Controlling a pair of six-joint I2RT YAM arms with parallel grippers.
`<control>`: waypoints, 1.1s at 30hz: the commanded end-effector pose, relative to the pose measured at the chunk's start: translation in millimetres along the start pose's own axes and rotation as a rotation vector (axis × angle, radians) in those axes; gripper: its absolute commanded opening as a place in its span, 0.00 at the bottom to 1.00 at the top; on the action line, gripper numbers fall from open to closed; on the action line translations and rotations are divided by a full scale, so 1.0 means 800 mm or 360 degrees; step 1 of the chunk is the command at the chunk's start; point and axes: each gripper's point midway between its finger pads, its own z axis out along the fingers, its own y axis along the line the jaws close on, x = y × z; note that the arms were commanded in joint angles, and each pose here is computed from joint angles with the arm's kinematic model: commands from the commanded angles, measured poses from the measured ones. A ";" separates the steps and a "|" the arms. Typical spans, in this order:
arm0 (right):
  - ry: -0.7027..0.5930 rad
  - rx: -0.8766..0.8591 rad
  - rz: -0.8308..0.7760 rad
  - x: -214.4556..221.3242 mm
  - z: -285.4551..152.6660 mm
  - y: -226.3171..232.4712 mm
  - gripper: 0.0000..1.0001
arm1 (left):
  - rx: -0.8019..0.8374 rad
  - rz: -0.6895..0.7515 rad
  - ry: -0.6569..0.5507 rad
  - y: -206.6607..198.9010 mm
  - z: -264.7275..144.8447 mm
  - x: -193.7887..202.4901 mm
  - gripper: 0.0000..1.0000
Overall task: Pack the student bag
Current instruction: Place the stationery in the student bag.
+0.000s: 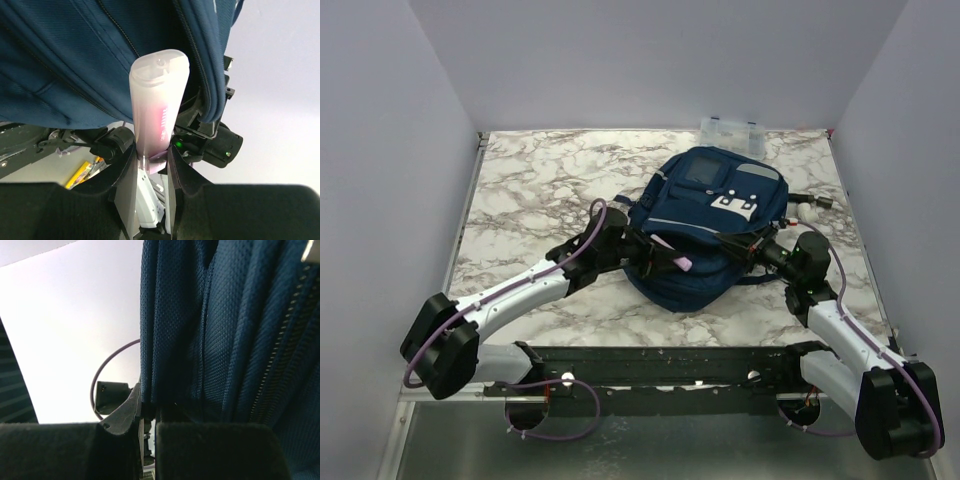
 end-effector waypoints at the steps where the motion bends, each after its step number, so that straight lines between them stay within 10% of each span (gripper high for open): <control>1: -0.0012 -0.0223 -0.0160 0.002 -0.002 0.062 0.01 | 0.0017 -0.0113 0.0070 -0.005 0.005 0.008 0.24; 19: -0.0009 -0.0265 -0.0139 0.005 -0.005 0.080 0.00 | 0.0500 -0.0125 -0.0101 -0.087 0.081 -0.053 0.26; 28: -0.0032 -0.0239 -0.0156 0.003 -0.004 0.078 0.01 | 0.0621 0.0005 -0.0083 -0.079 0.075 -0.056 0.74; 33: -0.0022 -0.0215 -0.0147 0.002 -0.003 0.064 0.00 | 0.0551 0.0176 -0.0016 -0.044 0.063 -0.040 0.76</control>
